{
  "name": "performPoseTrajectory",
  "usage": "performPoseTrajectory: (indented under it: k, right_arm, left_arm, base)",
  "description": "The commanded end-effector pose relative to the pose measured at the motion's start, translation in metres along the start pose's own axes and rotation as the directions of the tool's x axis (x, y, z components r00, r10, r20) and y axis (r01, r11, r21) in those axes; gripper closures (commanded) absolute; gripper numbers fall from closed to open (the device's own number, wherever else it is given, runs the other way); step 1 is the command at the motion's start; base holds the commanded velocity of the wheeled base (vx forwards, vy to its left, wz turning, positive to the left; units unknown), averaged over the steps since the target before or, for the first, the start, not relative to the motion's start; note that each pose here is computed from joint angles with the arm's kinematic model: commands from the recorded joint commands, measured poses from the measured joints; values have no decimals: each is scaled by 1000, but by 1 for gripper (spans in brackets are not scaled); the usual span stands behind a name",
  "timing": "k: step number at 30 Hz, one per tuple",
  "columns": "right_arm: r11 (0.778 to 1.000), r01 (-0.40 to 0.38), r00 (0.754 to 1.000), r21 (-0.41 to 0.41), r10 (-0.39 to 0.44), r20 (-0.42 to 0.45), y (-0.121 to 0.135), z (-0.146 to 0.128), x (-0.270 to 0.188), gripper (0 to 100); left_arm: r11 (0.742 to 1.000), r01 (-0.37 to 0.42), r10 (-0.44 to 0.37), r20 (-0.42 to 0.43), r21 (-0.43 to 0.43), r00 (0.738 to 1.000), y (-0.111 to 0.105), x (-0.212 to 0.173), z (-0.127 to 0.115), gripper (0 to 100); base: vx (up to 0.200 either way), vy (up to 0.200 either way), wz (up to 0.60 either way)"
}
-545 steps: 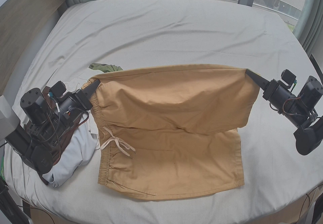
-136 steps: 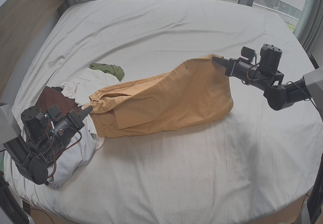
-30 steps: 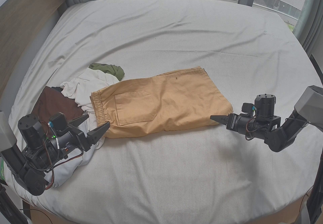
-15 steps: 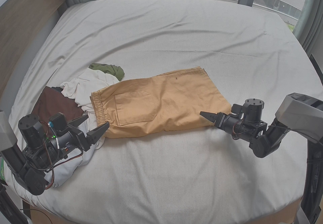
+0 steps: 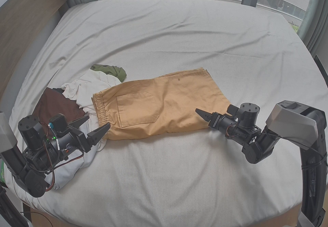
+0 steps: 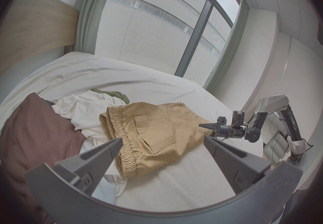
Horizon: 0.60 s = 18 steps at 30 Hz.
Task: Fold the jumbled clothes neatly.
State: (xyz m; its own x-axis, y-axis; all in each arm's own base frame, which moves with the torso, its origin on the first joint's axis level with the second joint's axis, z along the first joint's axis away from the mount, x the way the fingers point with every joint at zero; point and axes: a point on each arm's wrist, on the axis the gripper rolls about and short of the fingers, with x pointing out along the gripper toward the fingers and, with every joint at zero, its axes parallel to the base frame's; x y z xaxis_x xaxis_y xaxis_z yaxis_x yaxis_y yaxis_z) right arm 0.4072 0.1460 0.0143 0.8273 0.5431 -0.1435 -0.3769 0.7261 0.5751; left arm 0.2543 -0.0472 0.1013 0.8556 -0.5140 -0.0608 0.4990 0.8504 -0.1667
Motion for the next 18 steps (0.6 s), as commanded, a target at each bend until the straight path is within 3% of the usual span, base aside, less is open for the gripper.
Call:
performPoseTrajectory:
  k: [1,10,18]
  right_arm:
    - [1000,10,1000,5,-10,-15,-4,-7,2,100]
    - [1000,31,1000,4,-31,-5,-2,-5,-2,100]
    - [1000,8,1000,-16,-8,6,22,8,-26,100]
  left_arm:
    - [1000,-2,2,2,-1,1000,0,0,0,0]
    - [1000,-3,3,3,-1,1000,1,0,1,0]
    - [1000,-2,2,6,-10,1000,1,0,1,0]
  base:
    - [0,0,0]
    - [0,0,0]
    - [0,0,0]
